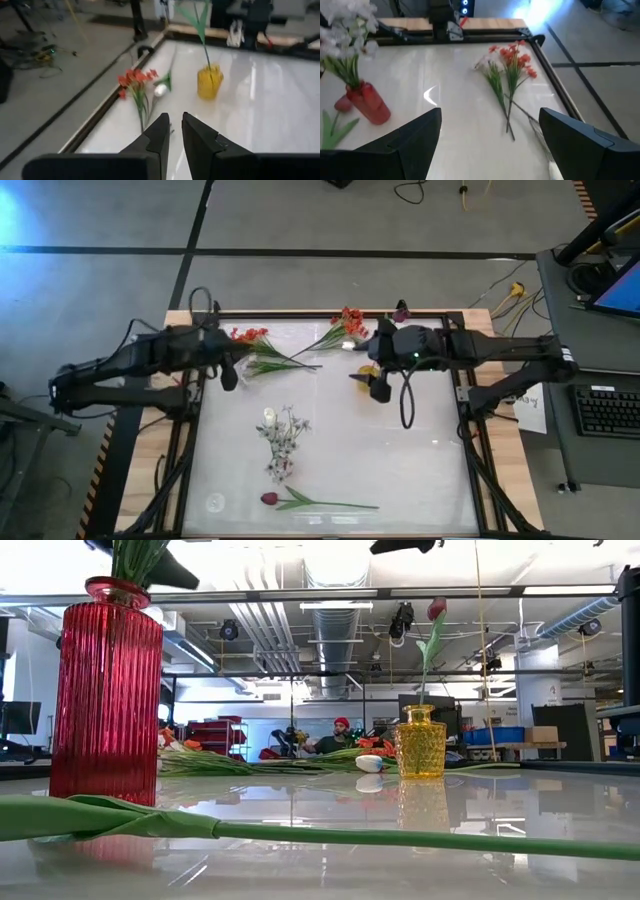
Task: Sort flowers into vase by color
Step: Put the right orange flowers into the yellow vase
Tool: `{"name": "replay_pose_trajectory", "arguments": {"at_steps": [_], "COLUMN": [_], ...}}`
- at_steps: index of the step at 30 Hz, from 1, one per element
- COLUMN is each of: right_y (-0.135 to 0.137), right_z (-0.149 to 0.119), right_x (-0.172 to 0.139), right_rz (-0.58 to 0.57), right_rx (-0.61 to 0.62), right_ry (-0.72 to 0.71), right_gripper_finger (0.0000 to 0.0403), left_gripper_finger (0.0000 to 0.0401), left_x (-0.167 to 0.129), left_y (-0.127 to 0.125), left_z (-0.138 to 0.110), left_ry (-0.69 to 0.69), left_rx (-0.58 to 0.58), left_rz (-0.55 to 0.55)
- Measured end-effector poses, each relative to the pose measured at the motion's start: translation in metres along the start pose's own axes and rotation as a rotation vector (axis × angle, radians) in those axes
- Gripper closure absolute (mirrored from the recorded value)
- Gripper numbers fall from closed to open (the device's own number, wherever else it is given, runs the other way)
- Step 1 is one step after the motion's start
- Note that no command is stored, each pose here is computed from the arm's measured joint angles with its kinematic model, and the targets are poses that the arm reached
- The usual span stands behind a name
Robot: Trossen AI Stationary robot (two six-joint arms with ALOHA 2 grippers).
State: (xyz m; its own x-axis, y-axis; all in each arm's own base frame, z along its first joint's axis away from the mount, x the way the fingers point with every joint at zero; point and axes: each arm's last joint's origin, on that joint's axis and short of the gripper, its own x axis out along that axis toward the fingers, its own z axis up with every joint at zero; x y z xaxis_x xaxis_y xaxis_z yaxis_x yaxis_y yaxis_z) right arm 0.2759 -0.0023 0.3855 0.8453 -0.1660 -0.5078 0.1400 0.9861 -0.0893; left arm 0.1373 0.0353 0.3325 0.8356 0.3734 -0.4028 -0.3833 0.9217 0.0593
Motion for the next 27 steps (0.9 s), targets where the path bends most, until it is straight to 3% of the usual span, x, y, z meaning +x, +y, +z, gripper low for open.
{"name": "replay_pose_trajectory", "arguments": {"at_steps": [10, 20, 27], "right_y": [0.004, 0.004, 0.004], "right_z": [-0.009, -0.009, -0.009], "right_x": [-0.004, -0.003, -0.003], "right_rz": [0.013, 0.013, 0.013], "right_rx": [0.040, 0.026, 0.038], "right_ry": [0.037, 0.032, 0.033], "right_gripper_finger": [0.0077, 0.0077, 0.0077], "left_gripper_finger": [0.0365, 0.0365, 0.0365], "left_x": [0.020, 0.061, 0.086], "left_y": [0.013, 0.026, 0.050], "left_z": [-0.007, -0.023, -0.032], "left_ry": [0.341, 0.551, 0.615], "left_rx": [0.037, 0.134, 0.158], "left_rz": [-0.009, -0.005, -0.052]}}
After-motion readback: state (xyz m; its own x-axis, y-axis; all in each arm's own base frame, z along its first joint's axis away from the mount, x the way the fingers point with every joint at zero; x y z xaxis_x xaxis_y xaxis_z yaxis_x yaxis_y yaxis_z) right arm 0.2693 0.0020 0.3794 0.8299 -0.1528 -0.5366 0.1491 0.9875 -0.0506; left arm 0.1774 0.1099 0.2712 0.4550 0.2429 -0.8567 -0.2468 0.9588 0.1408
